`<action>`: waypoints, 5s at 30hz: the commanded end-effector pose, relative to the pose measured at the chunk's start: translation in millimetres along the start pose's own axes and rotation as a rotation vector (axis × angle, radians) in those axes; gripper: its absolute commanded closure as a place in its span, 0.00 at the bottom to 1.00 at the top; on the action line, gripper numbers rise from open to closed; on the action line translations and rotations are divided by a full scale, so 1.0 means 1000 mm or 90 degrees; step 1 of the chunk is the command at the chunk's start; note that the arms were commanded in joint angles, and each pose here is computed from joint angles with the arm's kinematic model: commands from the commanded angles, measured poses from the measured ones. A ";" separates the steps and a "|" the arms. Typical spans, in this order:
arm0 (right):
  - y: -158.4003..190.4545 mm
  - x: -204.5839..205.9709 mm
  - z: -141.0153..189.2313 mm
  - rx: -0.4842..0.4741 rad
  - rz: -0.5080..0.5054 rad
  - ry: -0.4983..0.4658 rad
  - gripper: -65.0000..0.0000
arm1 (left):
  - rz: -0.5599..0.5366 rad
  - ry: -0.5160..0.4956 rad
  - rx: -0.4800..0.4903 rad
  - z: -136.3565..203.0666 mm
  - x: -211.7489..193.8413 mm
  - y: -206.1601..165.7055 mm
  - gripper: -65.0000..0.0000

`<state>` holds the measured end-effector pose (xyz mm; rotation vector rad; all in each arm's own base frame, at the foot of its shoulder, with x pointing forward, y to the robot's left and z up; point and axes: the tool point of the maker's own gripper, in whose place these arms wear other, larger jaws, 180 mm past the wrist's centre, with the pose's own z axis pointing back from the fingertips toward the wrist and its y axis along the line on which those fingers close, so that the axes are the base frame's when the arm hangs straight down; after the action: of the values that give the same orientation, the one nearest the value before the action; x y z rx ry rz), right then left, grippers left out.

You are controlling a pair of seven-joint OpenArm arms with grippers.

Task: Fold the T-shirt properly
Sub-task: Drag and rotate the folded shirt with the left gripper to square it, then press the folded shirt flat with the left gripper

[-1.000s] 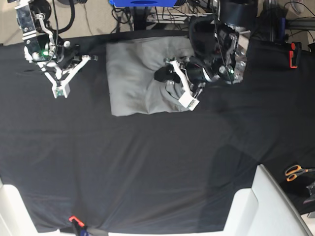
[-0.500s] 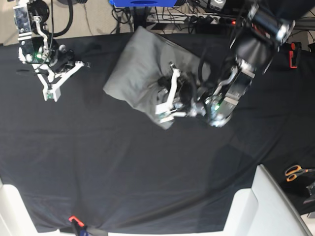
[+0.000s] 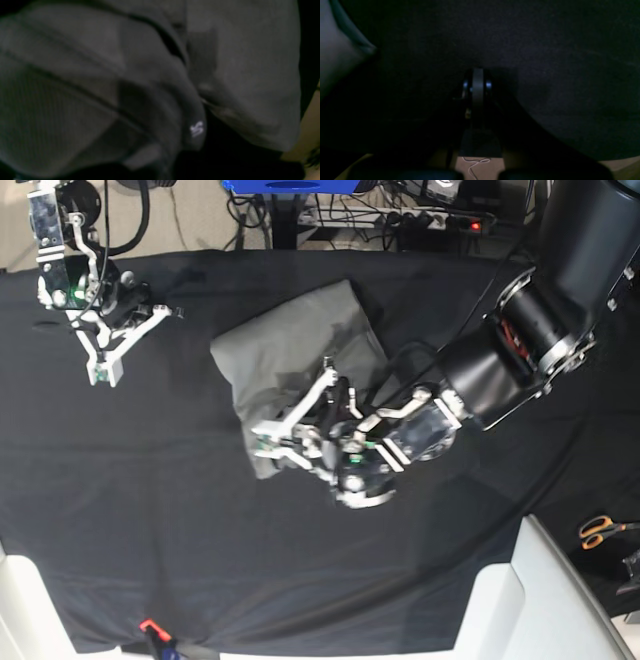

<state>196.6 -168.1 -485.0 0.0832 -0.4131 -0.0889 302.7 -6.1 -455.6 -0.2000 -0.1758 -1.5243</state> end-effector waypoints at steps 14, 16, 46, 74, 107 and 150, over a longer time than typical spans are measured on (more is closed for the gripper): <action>-0.025 0.017 0.007 -0.032 -0.063 -0.037 1.00 | -0.137 -0.021 -0.008 -0.007 0.047 -0.008 1.00; -0.027 0.017 0.007 -0.034 -0.064 -0.038 1.00 | -0.147 -0.023 -0.005 -0.006 0.049 -0.006 1.00; -0.026 0.019 0.007 -0.034 -0.065 -0.040 1.00 | -0.227 -0.003 0.044 -0.014 0.053 -0.003 1.00; -0.024 0.018 0.006 -0.031 -0.063 -0.037 1.00 | -0.320 0.082 0.128 -0.015 0.044 0.017 0.14; -0.030 0.010 0.000 -0.037 -0.063 -0.019 1.00 | -0.035 -0.109 0.240 0.068 0.036 -0.035 1.00; -0.027 0.001 0.000 -0.035 -0.065 -0.010 1.00 | 0.068 -0.038 0.157 0.013 -0.062 -0.087 1.00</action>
<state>190.6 -192.5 -492.8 0.0527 -0.4023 -0.2057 200.7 61.8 -468.4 -0.0539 -0.3341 -1.3797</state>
